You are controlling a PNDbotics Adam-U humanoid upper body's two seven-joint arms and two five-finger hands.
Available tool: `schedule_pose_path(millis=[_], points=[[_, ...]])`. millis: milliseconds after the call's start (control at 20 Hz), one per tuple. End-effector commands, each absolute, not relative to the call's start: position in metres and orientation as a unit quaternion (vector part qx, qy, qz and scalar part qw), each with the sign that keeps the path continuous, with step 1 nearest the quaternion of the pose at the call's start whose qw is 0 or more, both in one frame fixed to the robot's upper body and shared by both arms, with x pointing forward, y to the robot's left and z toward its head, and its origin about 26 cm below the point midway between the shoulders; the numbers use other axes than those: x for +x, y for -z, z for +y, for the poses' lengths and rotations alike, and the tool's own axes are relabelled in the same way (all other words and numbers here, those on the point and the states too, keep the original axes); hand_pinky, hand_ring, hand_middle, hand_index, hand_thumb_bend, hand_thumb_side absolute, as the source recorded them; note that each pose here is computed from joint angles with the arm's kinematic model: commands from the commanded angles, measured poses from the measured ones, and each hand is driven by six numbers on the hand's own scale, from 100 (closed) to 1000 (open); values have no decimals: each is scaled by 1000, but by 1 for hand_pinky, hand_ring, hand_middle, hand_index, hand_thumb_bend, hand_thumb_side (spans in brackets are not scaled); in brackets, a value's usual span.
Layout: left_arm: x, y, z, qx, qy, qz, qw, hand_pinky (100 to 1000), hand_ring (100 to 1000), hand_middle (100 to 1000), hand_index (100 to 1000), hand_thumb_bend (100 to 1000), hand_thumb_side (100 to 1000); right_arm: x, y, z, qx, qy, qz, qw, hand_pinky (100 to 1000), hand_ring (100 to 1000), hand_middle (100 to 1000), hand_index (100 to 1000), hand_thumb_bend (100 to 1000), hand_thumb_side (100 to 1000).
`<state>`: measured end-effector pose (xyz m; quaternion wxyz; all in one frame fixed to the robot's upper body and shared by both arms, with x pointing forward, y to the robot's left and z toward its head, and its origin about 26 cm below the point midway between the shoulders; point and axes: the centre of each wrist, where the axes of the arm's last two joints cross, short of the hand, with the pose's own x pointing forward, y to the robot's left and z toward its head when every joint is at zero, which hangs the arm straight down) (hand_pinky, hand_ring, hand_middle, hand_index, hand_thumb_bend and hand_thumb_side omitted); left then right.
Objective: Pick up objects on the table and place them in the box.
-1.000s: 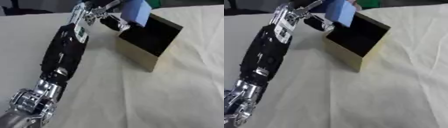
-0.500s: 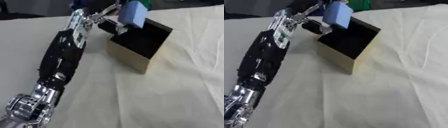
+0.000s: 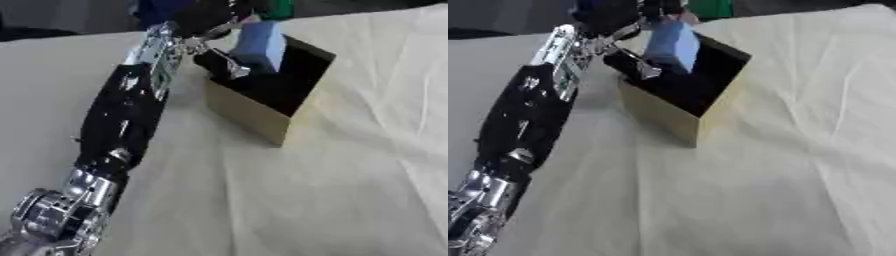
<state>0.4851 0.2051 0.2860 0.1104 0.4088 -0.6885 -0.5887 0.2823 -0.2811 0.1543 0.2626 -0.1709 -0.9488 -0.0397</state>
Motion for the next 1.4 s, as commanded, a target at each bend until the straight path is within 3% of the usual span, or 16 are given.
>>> schedule_pose_path(millis=[50, 250, 500, 800, 1150, 1400], points=[[483, -303, 211, 447, 582, -673, 92, 965, 1000, 969, 1000, 784, 635, 282, -162, -283, -169, 40, -952, 251, 657, 829, 626, 732, 100, 828], [484, -300, 214, 470, 574, -664, 92, 970, 1000, 975, 1000, 832, 686, 281, -162, -283, -170, 42, -952, 252, 657, 830, 626, 732, 100, 828], [484, -299, 216, 480, 550, -677, 94, 972, 1000, 967, 1000, 751, 661, 281, -162, -283, -171, 42, -951, 252, 657, 830, 626, 732, 100, 828], [471, -313, 218, 468, 440, -763, 76, 957, 990, 881, 964, 575, 634, 279, -159, -287, -183, 44, -949, 252, 657, 829, 626, 731, 100, 827], [431, -333, 257, 398, 261, -873, 110, 948, 905, 778, 906, 250, 753, 273, -150, -296, -215, 46, -940, 260, 658, 829, 626, 731, 100, 824], [393, -337, 303, 319, 186, -911, 185, 981, 898, 765, 911, 170, 819, 268, -143, -303, -239, 52, -933, 266, 659, 828, 627, 731, 100, 821]])
